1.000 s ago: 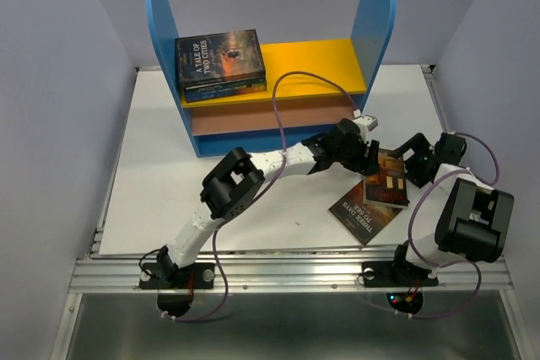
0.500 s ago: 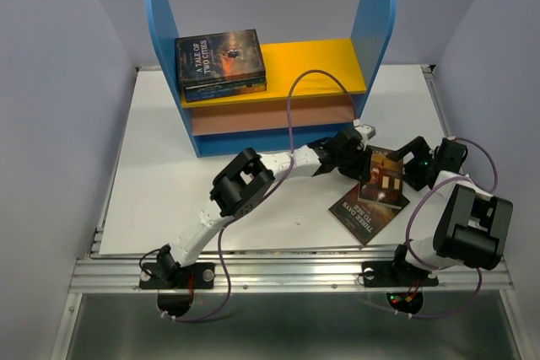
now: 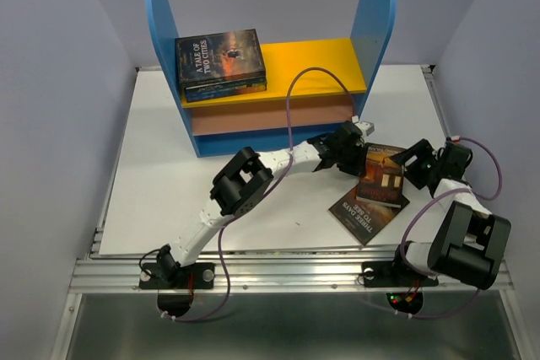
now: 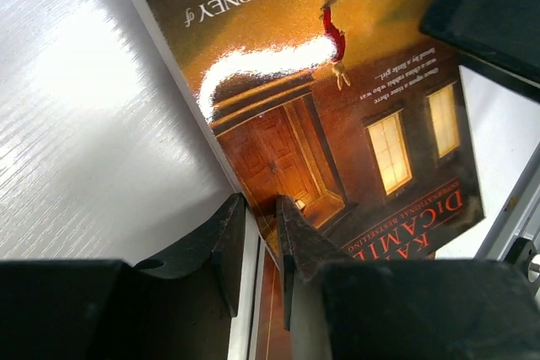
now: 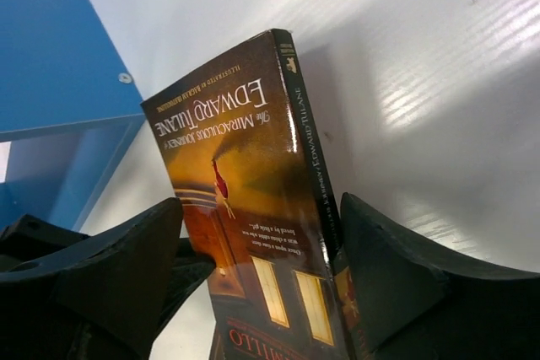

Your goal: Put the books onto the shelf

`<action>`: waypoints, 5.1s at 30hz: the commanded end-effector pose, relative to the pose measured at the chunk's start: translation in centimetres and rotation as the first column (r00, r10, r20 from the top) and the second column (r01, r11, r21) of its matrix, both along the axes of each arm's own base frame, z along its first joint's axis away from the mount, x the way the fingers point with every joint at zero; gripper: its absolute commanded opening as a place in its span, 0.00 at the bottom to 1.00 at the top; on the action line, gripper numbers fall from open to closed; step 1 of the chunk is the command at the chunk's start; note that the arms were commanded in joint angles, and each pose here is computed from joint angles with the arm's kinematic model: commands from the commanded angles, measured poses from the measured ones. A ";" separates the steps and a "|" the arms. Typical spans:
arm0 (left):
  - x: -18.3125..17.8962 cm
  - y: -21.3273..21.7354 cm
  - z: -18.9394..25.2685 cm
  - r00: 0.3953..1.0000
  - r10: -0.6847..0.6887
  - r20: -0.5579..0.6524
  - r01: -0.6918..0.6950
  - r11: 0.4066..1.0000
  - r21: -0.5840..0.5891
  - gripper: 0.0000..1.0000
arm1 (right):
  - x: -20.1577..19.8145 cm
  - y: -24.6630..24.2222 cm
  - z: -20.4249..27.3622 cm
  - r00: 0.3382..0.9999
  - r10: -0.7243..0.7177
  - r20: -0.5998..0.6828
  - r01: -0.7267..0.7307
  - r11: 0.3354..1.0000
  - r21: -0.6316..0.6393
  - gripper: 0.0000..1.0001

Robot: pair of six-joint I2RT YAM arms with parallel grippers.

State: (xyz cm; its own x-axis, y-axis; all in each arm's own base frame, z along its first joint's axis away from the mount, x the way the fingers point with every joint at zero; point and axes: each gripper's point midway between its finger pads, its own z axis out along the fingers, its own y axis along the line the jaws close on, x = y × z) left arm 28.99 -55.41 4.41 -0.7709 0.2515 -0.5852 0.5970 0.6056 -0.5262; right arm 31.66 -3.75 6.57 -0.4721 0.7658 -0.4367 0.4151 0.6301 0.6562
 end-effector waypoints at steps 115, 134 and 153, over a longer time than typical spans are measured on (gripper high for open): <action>-8.7 5.8 11.6 0.644 -0.300 0.704 0.060 0.937 0.344 0.00 | -2.5 1.9 6.4 0.967 -0.240 -0.086 0.247 0.965 0.087 0.34; -10.3 7.0 11.8 0.656 -0.309 0.689 0.133 0.945 0.298 0.00 | -3.3 2.9 6.0 0.984 -0.163 -0.077 0.169 0.982 0.080 0.01; -9.9 0.9 12.8 0.678 -0.306 0.669 0.147 0.947 0.285 0.99 | -5.5 3.6 8.8 0.970 -0.245 -0.013 0.244 0.959 0.141 0.01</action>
State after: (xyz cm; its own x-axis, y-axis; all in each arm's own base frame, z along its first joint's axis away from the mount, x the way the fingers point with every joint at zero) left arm 19.98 -53.77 17.27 -0.0623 0.5161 -0.8542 0.8544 0.4700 0.2216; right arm 25.93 0.10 14.04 -0.3085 0.8985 -0.3124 0.5587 0.4369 0.7049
